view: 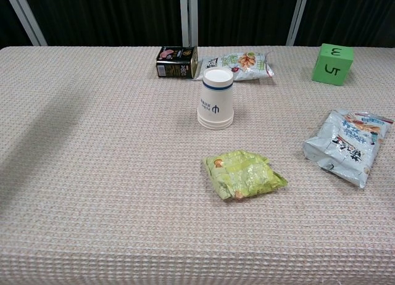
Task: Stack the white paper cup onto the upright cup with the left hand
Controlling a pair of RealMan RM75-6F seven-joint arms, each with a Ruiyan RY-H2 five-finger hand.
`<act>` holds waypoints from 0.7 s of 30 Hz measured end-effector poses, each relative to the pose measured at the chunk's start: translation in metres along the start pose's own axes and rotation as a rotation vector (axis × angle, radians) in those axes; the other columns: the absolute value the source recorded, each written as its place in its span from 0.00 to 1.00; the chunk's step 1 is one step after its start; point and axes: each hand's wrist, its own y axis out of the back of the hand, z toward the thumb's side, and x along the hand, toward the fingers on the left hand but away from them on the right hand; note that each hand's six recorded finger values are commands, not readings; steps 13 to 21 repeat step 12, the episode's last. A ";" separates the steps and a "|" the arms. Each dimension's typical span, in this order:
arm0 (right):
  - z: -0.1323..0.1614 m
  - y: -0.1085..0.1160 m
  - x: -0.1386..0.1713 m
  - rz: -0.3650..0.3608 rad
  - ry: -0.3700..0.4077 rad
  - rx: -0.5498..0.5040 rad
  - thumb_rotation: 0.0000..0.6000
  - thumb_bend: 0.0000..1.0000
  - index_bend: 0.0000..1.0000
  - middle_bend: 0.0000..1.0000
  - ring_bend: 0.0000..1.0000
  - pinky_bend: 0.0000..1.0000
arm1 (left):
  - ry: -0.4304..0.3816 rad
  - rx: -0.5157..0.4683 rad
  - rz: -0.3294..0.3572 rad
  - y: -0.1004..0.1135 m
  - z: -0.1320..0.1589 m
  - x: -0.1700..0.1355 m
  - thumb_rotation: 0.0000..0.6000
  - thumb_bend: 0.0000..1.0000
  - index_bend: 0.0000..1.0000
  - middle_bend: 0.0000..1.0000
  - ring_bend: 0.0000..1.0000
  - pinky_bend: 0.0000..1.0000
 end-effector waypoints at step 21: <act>0.020 -0.007 -0.002 -0.046 0.036 0.057 1.00 0.16 0.00 0.04 0.00 0.00 | 0.123 -0.109 -0.164 -0.013 -0.061 -0.127 1.00 0.19 0.27 0.16 0.10 0.12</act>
